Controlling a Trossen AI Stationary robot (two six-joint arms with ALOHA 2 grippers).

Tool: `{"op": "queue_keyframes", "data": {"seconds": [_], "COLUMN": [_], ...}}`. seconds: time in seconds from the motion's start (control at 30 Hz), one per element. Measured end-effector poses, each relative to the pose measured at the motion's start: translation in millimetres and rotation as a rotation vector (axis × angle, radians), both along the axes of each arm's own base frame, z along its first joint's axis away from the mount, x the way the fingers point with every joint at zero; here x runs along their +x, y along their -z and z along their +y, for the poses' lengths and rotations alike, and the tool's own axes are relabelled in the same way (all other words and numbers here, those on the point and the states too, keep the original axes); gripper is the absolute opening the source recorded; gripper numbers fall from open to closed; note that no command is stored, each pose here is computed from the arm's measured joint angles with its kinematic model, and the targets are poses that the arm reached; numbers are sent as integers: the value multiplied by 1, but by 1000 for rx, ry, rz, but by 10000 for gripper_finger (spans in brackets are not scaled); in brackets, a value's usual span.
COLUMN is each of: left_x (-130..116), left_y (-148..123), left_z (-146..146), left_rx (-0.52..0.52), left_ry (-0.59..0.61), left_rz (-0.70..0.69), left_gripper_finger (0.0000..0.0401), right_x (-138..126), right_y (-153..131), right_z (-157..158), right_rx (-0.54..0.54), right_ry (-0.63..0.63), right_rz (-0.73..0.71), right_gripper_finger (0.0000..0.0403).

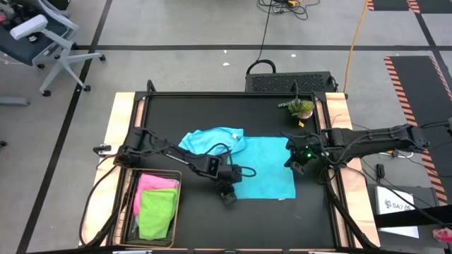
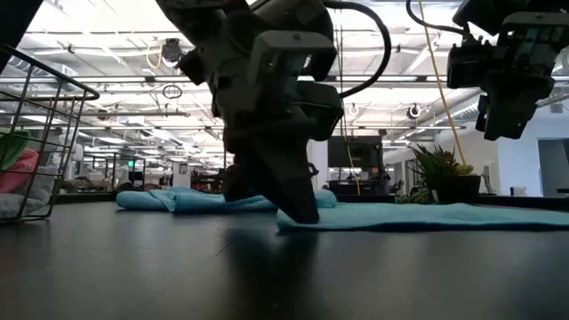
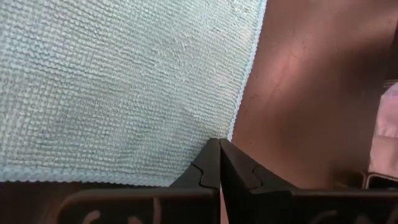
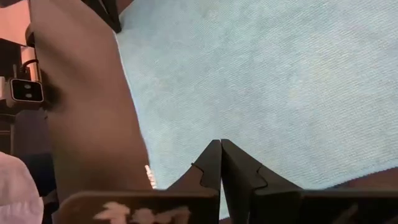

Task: Fold microfiber towels
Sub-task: Fold the right blue microfiber cloth

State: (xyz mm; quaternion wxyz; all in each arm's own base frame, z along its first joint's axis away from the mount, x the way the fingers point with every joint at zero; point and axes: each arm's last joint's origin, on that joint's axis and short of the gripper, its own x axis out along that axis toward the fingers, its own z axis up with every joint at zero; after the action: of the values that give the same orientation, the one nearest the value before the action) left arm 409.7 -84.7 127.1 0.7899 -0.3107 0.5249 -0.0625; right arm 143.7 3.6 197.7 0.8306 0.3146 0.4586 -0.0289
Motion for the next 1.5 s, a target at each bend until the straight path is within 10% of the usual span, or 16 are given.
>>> {"op": "queue_keyframes", "data": {"seconds": [0.87,1.17,1.5], "left_x": [22,22,25], "left_y": [-36,-37,-29], "left_z": [71,84,87], "left_rx": [512,840,918], "left_ry": [-147,102,215], "left_rz": [-15,-40,-42], "left_gripper_finger": [2,13,91], "right_x": [25,28,28], "right_y": [36,38,37], "right_z": [-6,-6,-5], "right_rx": [-173,-184,-143], "right_ry": [60,32,44], "right_rz": [228,213,213], "right_gripper_finger": [0,0,0]}}
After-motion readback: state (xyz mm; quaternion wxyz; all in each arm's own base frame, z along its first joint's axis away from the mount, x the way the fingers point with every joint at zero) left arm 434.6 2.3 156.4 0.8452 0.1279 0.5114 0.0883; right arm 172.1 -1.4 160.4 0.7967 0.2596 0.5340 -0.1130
